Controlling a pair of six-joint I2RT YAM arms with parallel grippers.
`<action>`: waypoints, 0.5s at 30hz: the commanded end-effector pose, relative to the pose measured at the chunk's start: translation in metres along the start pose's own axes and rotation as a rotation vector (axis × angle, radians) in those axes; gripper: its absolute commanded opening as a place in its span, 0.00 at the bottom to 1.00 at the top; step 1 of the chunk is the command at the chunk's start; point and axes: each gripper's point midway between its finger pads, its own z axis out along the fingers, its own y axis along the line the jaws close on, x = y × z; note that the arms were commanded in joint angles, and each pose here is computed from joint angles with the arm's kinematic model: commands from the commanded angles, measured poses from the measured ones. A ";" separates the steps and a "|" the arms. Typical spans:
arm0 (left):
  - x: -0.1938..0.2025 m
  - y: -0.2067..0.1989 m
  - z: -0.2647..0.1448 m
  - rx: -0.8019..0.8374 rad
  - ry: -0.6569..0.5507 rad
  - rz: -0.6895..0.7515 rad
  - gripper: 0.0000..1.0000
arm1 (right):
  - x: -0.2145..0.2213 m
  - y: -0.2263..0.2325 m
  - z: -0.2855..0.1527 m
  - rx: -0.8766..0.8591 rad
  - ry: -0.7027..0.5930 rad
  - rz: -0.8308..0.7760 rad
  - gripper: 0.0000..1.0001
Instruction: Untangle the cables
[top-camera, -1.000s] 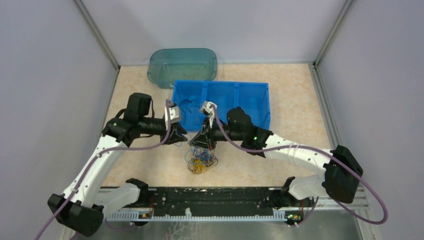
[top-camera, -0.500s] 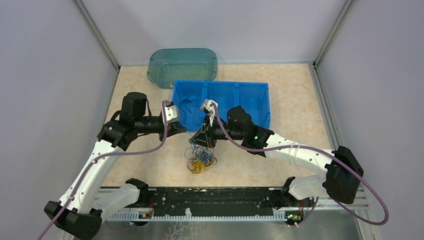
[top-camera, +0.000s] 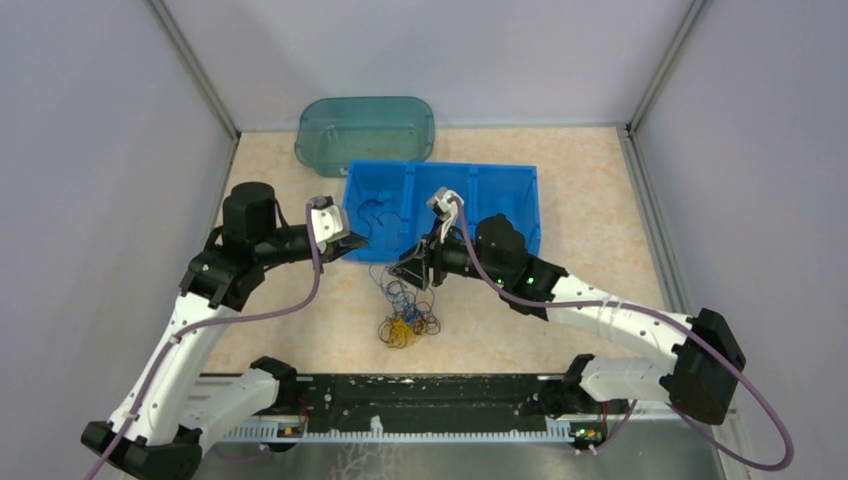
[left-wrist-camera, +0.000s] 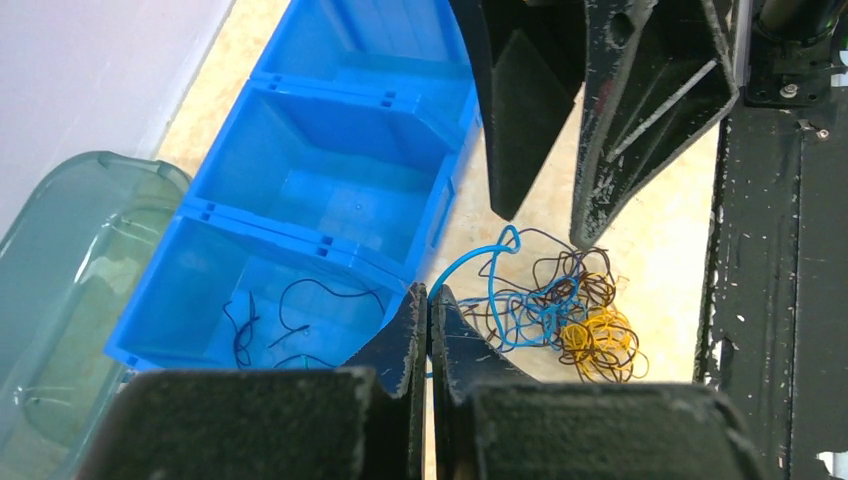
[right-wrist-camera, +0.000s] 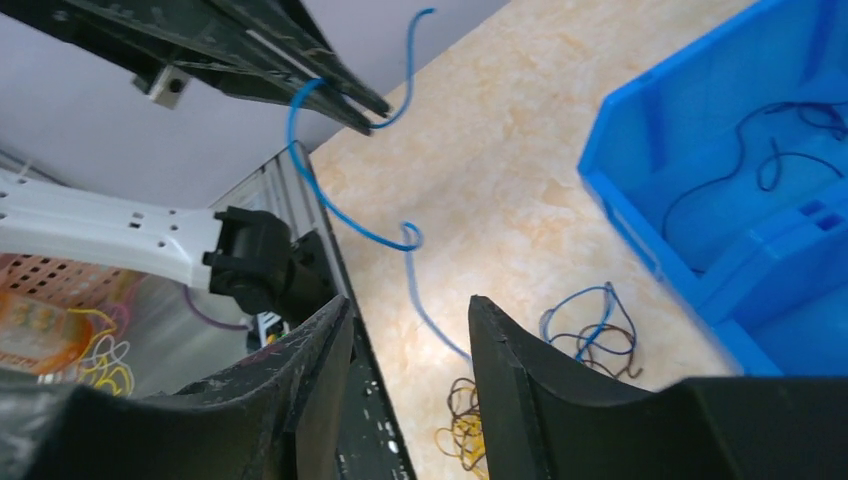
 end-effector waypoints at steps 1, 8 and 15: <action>-0.029 0.006 -0.010 -0.031 -0.062 0.086 0.00 | -0.027 -0.006 -0.013 0.041 -0.099 0.019 0.51; -0.055 0.011 -0.021 -0.067 -0.111 0.181 0.00 | -0.023 -0.018 -0.025 0.081 -0.104 0.038 0.62; -0.096 0.013 -0.032 -0.075 -0.213 0.154 0.00 | -0.035 -0.006 -0.029 0.024 -0.140 -0.031 0.85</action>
